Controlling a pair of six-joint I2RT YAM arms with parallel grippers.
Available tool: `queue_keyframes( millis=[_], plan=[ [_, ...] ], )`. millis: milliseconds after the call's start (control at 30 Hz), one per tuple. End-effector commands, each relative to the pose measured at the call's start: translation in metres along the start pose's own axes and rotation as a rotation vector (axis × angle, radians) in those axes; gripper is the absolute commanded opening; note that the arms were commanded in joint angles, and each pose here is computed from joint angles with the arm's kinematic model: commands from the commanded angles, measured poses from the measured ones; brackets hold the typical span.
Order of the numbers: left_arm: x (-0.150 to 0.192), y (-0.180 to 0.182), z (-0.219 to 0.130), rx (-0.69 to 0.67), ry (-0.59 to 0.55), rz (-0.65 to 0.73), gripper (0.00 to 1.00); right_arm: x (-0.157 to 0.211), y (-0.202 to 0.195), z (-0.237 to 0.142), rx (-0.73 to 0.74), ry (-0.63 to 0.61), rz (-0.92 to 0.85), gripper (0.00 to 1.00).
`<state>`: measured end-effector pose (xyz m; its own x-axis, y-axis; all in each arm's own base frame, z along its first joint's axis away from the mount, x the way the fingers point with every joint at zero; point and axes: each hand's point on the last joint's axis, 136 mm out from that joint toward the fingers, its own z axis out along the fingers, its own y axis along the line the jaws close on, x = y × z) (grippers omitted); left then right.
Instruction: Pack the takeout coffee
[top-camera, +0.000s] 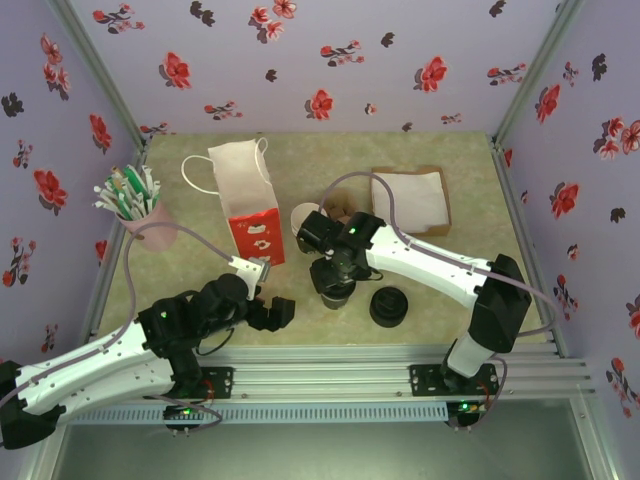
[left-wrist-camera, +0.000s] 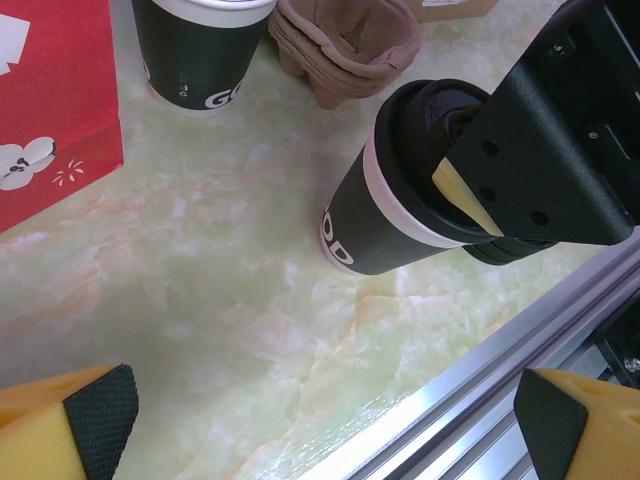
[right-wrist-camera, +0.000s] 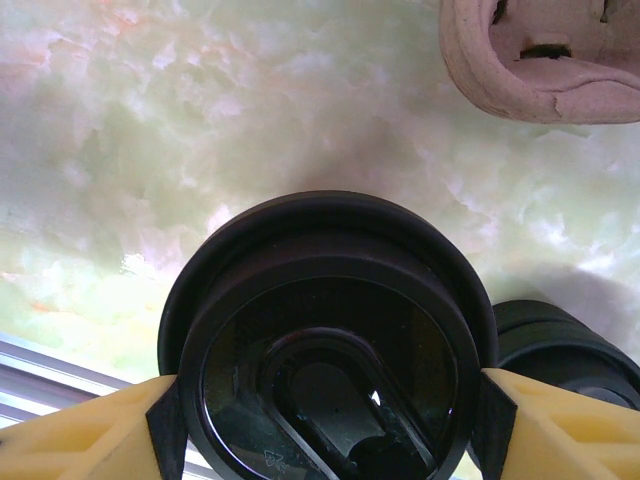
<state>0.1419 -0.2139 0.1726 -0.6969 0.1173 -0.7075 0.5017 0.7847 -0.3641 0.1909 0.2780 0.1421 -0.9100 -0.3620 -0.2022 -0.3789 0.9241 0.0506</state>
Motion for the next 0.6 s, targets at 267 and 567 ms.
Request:
queue_keyframes(
  millis=[267, 567],
  plan=[
    [-0.0033, 0.0025, 0.0009, -0.015, -0.024, -0.010, 0.99, 0.0044, 0.0055, 0.0061, -0.014, 0.019, 0.012, 0.72],
    [-0.0019, 0.0030, 0.0020, -0.016, -0.021, -0.010, 0.99, 0.0055, 0.0078, 0.0090, -0.023, 0.029, 0.009, 0.72]
  ],
)
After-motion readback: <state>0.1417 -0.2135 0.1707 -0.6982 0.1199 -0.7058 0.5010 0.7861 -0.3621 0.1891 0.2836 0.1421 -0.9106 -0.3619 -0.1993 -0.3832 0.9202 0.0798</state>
